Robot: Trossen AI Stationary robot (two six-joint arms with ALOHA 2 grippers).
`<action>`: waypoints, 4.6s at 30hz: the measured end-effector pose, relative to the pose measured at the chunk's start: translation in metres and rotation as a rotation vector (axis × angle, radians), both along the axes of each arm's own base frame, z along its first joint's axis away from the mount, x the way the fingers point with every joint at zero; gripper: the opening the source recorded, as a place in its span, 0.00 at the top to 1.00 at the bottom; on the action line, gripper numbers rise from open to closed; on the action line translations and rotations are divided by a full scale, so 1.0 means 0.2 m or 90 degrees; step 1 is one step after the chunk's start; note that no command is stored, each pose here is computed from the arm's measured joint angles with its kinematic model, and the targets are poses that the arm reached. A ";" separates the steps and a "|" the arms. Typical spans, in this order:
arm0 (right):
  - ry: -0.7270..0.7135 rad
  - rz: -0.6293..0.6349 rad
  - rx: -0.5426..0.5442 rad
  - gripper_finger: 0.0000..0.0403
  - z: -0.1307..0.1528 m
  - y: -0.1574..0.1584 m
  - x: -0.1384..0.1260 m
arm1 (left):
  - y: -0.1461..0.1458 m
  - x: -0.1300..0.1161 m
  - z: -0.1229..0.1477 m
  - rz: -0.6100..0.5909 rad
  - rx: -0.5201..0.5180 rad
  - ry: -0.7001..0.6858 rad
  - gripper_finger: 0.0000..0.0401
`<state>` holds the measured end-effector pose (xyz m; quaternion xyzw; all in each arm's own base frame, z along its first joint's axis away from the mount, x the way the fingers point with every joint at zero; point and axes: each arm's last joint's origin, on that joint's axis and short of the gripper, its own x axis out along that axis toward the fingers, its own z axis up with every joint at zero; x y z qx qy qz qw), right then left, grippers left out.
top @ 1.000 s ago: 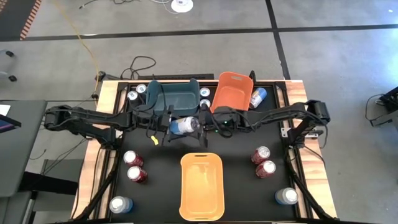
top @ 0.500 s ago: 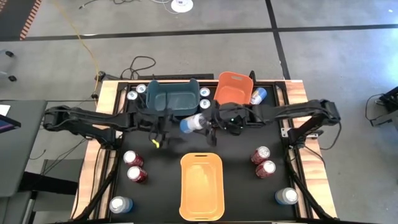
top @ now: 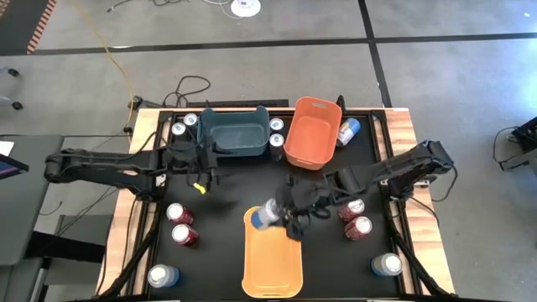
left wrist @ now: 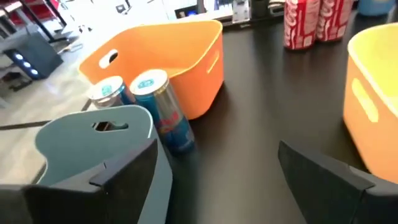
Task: Sort soda cans
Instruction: Put the blue white soda can into the yellow bin
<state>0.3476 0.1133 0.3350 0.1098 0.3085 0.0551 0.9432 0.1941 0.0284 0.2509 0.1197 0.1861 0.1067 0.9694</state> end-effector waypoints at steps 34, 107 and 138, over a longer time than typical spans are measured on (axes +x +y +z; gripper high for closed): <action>0.286 0.036 -0.081 0.29 -0.66 0.02 0.43 | 0.00 -0.03 0.03 0.013 -0.030 -0.027 0.17; 0.482 -1.111 0.197 0.29 0.05 -1.66 -0.70 | 0.00 -0.06 -0.05 0.037 -0.071 0.083 0.17; 0.493 -1.217 0.522 0.29 -0.67 -1.89 -1.05 | 0.00 -0.09 -0.20 0.066 -0.032 0.108 0.17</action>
